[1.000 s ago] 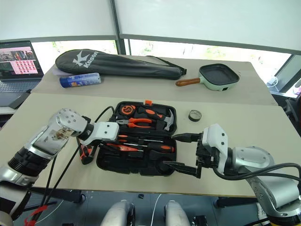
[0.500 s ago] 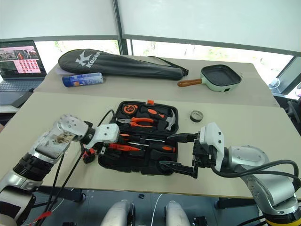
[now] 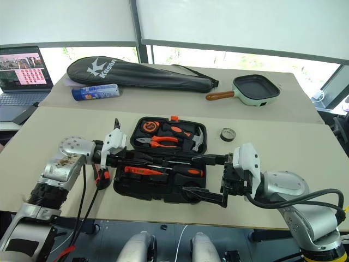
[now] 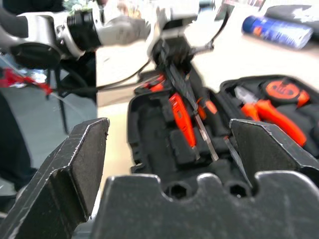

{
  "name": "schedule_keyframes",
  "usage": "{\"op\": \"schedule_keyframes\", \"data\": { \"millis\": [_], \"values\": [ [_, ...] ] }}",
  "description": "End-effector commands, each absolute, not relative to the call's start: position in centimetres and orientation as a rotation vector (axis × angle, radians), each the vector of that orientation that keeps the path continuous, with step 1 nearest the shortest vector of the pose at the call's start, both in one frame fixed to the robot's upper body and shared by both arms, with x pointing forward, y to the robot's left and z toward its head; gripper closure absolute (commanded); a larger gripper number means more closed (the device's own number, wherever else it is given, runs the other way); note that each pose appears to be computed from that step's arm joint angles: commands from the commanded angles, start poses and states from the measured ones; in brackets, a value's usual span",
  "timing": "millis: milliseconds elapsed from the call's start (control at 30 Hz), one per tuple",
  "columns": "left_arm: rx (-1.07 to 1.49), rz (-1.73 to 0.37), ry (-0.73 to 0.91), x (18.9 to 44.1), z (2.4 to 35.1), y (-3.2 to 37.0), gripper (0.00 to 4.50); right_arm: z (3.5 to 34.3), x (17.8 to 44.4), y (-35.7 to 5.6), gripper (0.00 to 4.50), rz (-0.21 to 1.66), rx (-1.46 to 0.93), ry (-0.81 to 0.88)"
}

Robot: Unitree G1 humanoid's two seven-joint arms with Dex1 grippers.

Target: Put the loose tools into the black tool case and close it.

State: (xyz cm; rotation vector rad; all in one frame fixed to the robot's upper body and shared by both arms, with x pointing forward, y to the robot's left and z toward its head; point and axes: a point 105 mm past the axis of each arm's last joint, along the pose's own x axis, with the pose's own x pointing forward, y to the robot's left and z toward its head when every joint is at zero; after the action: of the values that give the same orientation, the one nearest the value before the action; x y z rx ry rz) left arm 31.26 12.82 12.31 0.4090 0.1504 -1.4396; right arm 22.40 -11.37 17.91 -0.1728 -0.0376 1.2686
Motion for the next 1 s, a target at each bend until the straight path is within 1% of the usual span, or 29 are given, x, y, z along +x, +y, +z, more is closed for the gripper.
{"op": "schedule_keyframes", "data": {
  "millis": [33, 233, 433, 600, 767, 833, 867, 933, 967, 1000],
  "values": [
    [0.444, -1.469, 0.129, 30.9, 11.2, 12.4, 4.45, 18.7, 22.4, -11.6, 0.00, 1.257, -0.201, -0.092],
    [0.482, -1.483, 0.133, 30.5, 9.7, 12.2, 4.45, 18.5, 22.1, -11.5, 0.00, 1.248, -0.187, -0.093],
    [0.524, -1.460, 0.182, 30.5, 8.0, 12.5, 4.45, 18.4, 22.1, -11.5, 0.00, 1.238, -0.175, -0.092],
    [0.554, -1.470, 0.225, 29.9, 6.3, 12.4, 4.45, 18.3, 22.3, -11.5, 0.00, 1.233, -0.173, -0.094],
    [0.512, -1.439, 0.218, 30.1, 6.5, 12.2, 4.45, 18.2, 22.5, -11.5, 0.00, 1.227, -0.169, -0.100],
    [0.491, -1.423, 0.181, 30.2, 7.5, 12.5, 4.45, 18.2, 22.6, -11.7, 0.00, 1.217, -0.158, -0.106],
    [0.459, -1.383, 0.088, 30.7, 9.2, 12.7, 4.45, 18.3, 22.7, -12.0, 0.00, 1.209, -0.146, -0.117],
    [0.328, -1.246, -0.099, 31.6, 13.8, 14.0, 3.94, 18.4, 22.7, -12.9, 0.00, 1.198, -0.129, -0.139],
    [0.304, -1.206, -0.155, 31.7, 15.2, 14.7, 3.80, 18.4, 22.7, -13.3, 0.00, 1.193, -0.126, -0.144],
    [0.305, -1.191, -0.174, 31.4, 15.9, 15.3, 3.40, 18.3, 22.6, -13.6, 0.00, 1.195, -0.113, -0.141]
  ]
}}
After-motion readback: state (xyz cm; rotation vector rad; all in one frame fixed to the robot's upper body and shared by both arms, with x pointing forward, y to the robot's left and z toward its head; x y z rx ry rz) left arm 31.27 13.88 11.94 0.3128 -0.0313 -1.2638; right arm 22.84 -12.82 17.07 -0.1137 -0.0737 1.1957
